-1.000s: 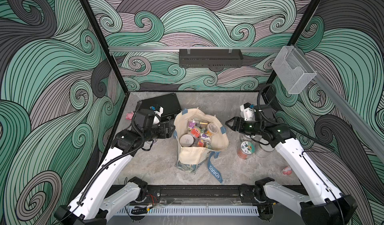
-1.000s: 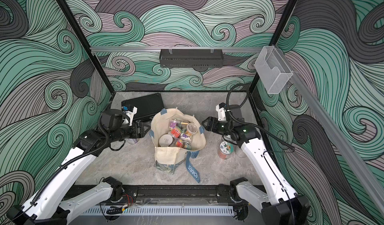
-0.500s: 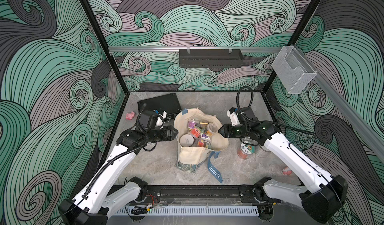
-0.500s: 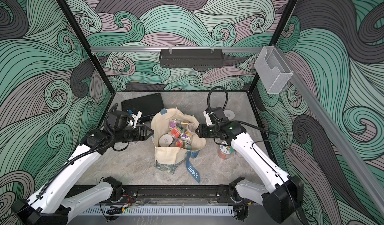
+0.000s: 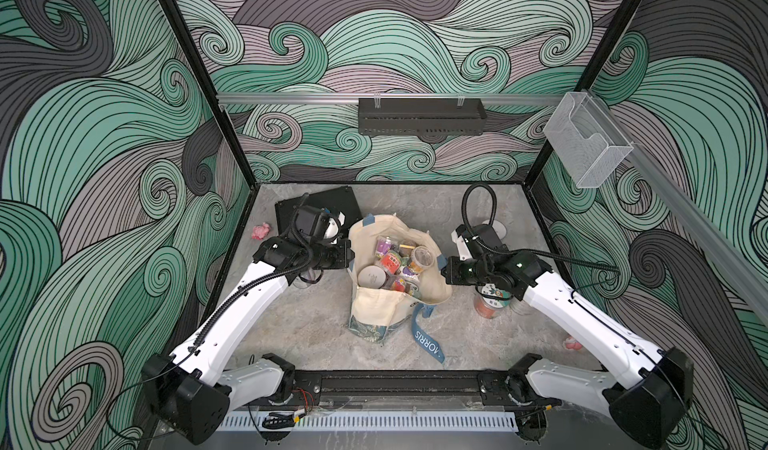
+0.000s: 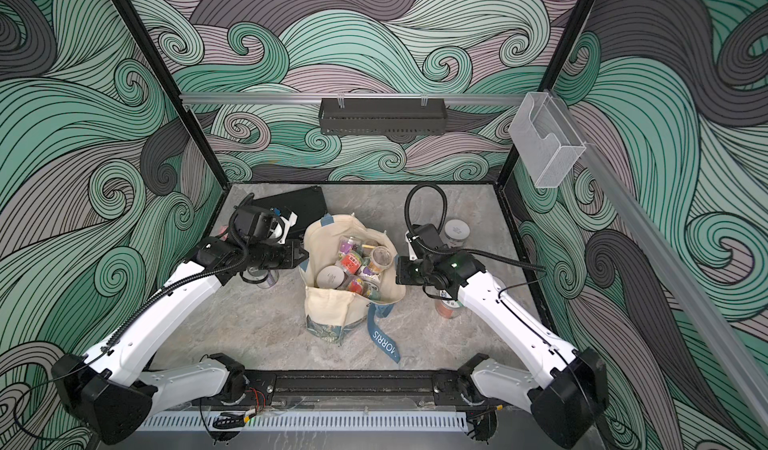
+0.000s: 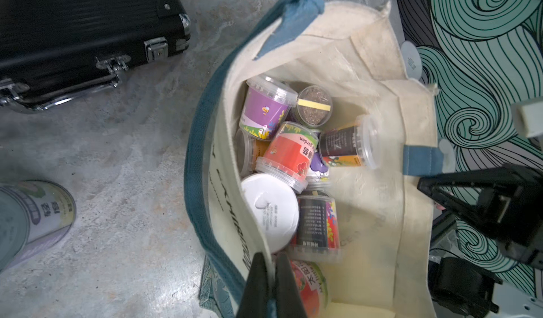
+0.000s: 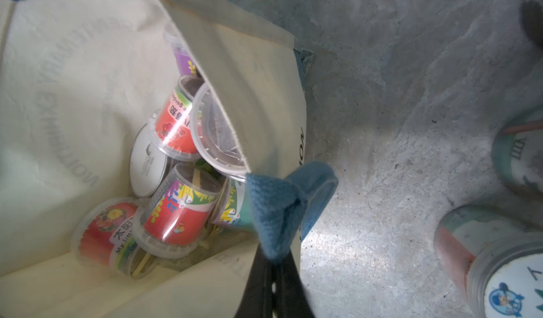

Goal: Take out the seed jars from the canvas bag
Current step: Adjust the canvas bag at the center of the board.

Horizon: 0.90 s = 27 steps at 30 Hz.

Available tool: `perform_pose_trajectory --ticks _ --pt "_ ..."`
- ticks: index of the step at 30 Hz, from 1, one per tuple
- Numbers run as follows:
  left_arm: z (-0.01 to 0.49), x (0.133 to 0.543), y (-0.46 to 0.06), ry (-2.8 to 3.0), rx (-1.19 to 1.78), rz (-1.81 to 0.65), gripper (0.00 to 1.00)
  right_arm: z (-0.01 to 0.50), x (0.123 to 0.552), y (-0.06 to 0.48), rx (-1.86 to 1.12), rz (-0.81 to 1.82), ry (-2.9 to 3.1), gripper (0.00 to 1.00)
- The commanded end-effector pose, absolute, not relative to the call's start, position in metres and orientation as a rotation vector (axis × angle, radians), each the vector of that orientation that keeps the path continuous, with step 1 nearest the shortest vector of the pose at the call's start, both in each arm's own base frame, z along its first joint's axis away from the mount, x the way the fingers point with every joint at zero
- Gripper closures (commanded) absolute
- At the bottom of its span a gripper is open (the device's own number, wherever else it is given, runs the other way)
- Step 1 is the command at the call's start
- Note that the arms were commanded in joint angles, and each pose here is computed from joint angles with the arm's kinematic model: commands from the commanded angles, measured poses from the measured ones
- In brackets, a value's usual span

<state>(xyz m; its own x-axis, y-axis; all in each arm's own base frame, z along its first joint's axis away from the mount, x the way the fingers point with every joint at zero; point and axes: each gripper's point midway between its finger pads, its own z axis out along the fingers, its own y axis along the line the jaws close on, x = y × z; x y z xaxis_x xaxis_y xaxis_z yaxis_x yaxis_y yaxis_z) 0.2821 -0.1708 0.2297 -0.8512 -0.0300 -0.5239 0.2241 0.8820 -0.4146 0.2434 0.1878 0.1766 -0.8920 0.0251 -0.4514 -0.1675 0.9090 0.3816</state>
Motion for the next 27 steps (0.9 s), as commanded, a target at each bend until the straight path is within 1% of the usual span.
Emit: perform_pose_trajectory --ticks 1,7,9,10,13,17,21,24,25,27 --pt "0.264 0.311 -0.171 2.398 0.214 -0.547 1.00 0.185 0.240 0.197 -0.029 0.657 2.565 1.00" --pt "0.292 0.353 -0.180 2.303 0.291 -0.464 1.00 0.187 0.228 0.219 0.059 0.779 2.490 1.00" --pt "0.295 0.362 -0.183 2.289 0.314 -0.454 1.00 0.182 0.223 0.225 0.071 0.788 2.482 1.00" --pt "0.287 0.368 -0.185 2.314 0.317 -0.442 1.00 0.179 0.219 0.229 0.067 0.788 2.483 1.00" --pt "0.281 0.365 -0.184 2.350 0.338 -0.433 1.00 0.168 0.208 0.234 0.037 0.756 2.508 0.99" --pt "0.280 0.347 -0.189 2.297 0.406 -0.506 1.00 0.169 0.201 0.218 0.004 0.660 2.506 0.81" --pt "0.278 0.328 -0.188 2.209 0.429 -0.556 1.00 0.202 0.200 0.194 -0.077 0.555 2.433 0.63" --pt "0.277 0.320 -0.189 2.174 0.465 -0.571 1.00 0.229 0.198 0.189 -0.168 0.530 2.384 0.54" --pt "0.278 0.318 -0.190 2.164 0.472 -0.581 1.00 0.238 0.198 0.192 -0.210 0.545 2.367 0.51" --pt "0.278 0.317 -0.193 2.154 0.483 -0.600 1.00 0.253 0.197 0.204 -0.298 0.584 2.339 0.47"
